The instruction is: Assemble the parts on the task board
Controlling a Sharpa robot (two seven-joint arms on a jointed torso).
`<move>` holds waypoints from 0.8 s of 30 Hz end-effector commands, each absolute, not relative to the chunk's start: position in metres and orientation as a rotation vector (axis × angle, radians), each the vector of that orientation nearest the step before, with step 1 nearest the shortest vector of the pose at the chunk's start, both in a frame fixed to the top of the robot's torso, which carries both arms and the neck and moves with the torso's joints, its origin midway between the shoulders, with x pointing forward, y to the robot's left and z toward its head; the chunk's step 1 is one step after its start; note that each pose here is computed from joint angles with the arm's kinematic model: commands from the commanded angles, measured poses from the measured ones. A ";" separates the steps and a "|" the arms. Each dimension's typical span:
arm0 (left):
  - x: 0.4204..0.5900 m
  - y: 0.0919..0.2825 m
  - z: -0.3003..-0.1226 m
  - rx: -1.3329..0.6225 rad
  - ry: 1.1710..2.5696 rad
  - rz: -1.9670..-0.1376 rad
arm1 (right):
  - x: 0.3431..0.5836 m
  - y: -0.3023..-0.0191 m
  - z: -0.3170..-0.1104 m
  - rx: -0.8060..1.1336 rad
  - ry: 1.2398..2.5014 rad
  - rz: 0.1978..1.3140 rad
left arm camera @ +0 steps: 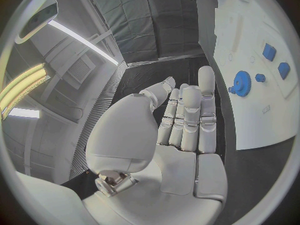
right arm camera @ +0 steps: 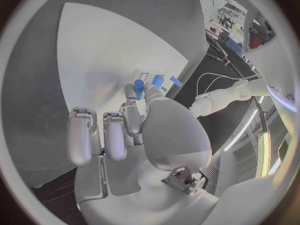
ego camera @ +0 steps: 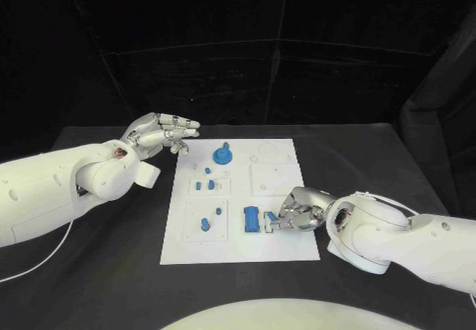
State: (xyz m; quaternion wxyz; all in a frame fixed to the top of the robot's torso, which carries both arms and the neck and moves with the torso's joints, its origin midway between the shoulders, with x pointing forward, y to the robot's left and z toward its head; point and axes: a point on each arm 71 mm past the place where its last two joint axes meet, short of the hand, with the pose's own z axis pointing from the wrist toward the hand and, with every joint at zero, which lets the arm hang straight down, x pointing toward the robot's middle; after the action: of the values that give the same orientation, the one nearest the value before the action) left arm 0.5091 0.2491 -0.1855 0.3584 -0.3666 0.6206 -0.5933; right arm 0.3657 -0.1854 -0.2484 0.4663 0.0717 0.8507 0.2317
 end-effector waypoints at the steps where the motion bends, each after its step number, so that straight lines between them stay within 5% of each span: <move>1: 0.509 0.247 -0.185 -0.943 1.605 -1.547 | 0.364 -0.186 -0.252 0.245 2.153 0.552; 24: 0.508 0.247 -0.185 -0.944 1.611 -1.548 | 0.366 -0.175 -0.252 0.318 2.134 0.590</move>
State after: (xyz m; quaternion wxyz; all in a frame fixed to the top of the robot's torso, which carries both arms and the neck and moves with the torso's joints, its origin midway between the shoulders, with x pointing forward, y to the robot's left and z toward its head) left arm 0.5086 0.2488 -0.1862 0.3559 -0.3665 0.6224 -0.5929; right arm 0.3659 -0.1756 -0.2536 0.4343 0.1173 0.8621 0.2332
